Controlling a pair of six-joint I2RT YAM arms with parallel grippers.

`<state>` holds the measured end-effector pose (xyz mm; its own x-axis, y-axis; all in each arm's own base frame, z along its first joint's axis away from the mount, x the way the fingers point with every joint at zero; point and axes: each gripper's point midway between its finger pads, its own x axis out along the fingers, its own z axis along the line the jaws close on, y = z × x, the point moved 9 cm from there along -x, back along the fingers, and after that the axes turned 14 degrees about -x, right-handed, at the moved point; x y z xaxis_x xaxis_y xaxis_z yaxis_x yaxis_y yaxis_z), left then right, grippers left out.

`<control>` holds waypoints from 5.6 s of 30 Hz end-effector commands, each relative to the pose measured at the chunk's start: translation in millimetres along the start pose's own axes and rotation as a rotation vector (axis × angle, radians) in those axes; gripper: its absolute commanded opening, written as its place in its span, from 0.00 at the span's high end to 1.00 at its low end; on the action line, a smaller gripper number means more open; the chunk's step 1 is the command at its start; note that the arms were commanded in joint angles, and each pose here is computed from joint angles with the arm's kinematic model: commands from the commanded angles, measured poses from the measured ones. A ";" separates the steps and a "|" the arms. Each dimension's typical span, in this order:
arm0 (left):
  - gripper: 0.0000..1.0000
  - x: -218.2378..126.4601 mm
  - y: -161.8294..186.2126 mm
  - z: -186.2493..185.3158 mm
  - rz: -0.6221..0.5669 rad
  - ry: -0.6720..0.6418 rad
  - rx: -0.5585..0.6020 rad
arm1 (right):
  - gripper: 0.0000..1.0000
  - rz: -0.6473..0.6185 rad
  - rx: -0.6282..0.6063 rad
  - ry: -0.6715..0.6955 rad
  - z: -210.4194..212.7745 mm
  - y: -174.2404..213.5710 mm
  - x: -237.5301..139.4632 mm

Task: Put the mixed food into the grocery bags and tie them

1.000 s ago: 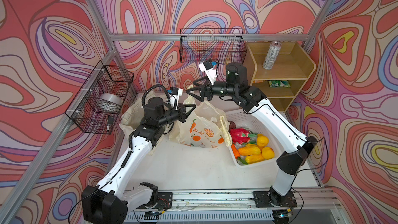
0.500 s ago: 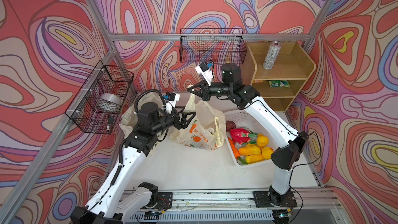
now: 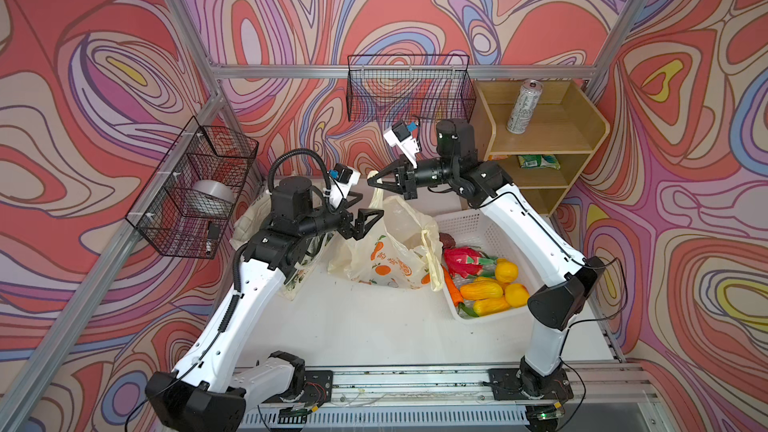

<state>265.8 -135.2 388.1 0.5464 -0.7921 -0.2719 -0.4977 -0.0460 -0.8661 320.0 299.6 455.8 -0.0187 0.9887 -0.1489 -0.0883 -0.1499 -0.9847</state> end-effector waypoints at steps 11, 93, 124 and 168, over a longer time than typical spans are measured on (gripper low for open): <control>0.54 42.2 28.1 23.2 -0.018 0.209 -0.132 | 1.00 -0.053 -0.029 0.002 10.1 -14.3 -6.9; 1.00 61.9 52.8 57.3 -0.016 0.027 -0.362 | 0.29 0.065 0.254 0.697 55.6 23.4 -118.2; 1.00 66.6 53.7 51.2 0.067 0.122 -0.360 | 0.07 -0.010 0.048 0.521 -55.5 154.4 -91.4; 1.00 68.7 51.3 48.6 0.117 0.157 -0.368 | 0.02 -0.012 0.028 0.691 -92.7 160.0 -96.8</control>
<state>312.1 -161.2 292.4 0.3899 -0.8767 -0.2819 -0.7914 -0.1625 -0.5893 406.0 190.1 289.0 0.5500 0.8123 -0.1944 -0.1676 -0.1206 -0.9784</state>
